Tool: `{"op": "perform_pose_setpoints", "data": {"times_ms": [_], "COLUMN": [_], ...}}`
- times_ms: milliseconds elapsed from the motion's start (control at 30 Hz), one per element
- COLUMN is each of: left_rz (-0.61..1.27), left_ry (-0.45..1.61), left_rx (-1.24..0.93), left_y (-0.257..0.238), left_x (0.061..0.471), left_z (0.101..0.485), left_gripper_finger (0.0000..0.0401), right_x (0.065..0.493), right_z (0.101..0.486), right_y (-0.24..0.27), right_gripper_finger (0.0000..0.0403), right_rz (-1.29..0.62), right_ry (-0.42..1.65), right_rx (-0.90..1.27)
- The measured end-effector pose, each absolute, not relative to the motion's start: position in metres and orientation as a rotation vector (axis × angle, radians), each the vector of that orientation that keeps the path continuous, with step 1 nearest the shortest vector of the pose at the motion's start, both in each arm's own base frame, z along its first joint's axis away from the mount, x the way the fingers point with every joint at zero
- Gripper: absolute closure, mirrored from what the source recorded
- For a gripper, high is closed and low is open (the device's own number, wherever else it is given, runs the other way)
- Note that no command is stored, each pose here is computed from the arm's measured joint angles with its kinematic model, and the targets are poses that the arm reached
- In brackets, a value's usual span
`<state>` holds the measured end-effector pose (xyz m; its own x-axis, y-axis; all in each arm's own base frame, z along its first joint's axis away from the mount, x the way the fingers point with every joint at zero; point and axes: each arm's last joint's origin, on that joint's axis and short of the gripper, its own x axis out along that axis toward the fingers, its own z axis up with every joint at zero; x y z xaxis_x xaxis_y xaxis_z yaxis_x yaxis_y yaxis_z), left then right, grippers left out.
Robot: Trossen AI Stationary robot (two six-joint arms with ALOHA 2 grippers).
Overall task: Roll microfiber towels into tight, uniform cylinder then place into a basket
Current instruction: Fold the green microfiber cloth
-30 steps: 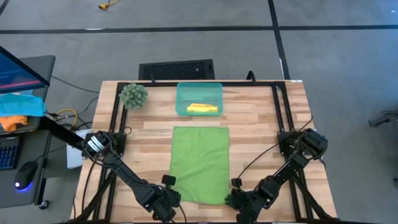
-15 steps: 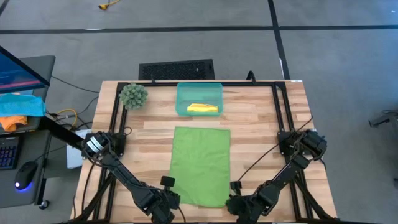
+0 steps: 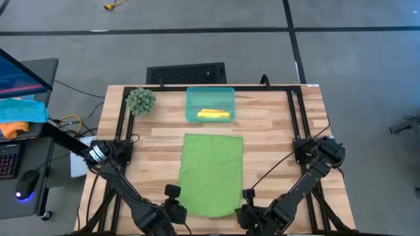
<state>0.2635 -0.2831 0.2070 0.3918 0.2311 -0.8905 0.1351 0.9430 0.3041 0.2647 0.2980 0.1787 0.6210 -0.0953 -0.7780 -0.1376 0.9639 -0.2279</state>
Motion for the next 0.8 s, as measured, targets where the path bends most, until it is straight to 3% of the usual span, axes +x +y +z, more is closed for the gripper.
{"op": "perform_pose_setpoints", "data": {"times_ms": [467,800], "left_rz": [0.17,0.422], "left_ry": [1.115,1.058], "left_rx": [0.373,0.529], "left_y": [-0.297,-0.268], "left_x": [0.24,0.236], "left_z": [0.24,0.254], "left_gripper_finger": [0.039,0.039], "right_x": [0.265,0.265], "right_z": [0.224,0.232], "right_y": [0.316,0.303], "right_gripper_finger": [0.0399,0.0399], "right_rz": [-0.003,-0.14], "right_ry": [0.815,0.846], "right_rx": [-0.27,-0.259]}}
